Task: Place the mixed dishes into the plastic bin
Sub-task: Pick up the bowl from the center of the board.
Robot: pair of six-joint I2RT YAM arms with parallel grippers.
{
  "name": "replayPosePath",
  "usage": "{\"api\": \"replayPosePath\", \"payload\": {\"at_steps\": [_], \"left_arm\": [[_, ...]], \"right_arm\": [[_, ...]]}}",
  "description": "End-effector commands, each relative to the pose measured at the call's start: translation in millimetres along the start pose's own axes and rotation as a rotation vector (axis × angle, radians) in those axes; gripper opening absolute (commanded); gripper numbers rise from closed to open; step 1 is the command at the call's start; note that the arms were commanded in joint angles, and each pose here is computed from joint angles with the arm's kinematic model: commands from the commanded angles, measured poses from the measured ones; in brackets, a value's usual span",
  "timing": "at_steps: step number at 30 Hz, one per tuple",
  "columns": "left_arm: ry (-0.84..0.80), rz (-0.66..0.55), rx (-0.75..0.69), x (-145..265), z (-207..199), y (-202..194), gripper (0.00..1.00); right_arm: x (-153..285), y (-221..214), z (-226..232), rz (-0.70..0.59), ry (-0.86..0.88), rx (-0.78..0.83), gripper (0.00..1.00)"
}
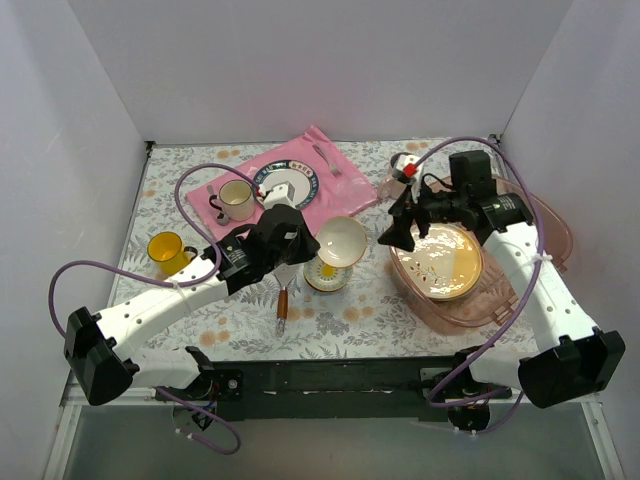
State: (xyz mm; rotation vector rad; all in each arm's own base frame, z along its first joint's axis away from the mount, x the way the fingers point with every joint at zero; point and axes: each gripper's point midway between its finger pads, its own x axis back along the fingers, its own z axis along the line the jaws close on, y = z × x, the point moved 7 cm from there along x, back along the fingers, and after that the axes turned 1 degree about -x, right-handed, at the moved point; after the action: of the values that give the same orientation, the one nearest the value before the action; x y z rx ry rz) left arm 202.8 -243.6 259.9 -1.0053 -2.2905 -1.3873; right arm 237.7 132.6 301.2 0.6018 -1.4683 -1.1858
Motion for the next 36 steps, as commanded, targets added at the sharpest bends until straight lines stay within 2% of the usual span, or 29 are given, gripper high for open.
{"api": "replayPosePath", "payload": {"at_steps": [1,12,16,19,25,28,31,32,33,35,36], "left_arm": [[-0.111,-0.12,0.097,10,-25,22,0.0],[-0.102,-0.157,0.12,0,-34,24,0.0],[-0.1,-0.171,0.13,-1,-37,25,0.0],[-0.097,-0.186,0.138,-1,-39,26,0.0],[-0.097,-0.202,0.149,-3,-42,26,0.0],[-0.106,-0.203,0.152,-5,-43,24,0.0],[-0.123,-0.201,0.155,-5,-44,23,0.0],[-0.128,-0.201,0.156,-4,-44,23,0.0],[-0.139,-0.202,0.158,-3,-44,23,0.0],[-0.178,-0.204,0.15,1,-44,21,0.01],[-0.185,-0.206,0.148,1,-43,20,0.09]], "right_arm": [[-12,18,0,0.073,-0.099,-0.032,0.86],[-40,30,-4,0.076,-0.248,-0.121,0.84],[-46,29,-5,0.091,-0.267,-0.125,0.8],[-49,31,-7,0.1,-0.304,-0.118,0.73],[-55,32,-10,0.116,-0.341,-0.107,0.52],[-58,32,-9,0.121,-0.338,-0.105,0.39],[-59,32,-9,0.122,-0.326,-0.103,0.19],[-59,33,-9,0.121,-0.324,-0.1,0.07],[-58,33,-9,0.119,-0.326,-0.097,0.02],[-56,35,-8,0.113,-0.332,-0.085,0.01],[-55,37,-7,0.106,-0.327,-0.075,0.01]]}}
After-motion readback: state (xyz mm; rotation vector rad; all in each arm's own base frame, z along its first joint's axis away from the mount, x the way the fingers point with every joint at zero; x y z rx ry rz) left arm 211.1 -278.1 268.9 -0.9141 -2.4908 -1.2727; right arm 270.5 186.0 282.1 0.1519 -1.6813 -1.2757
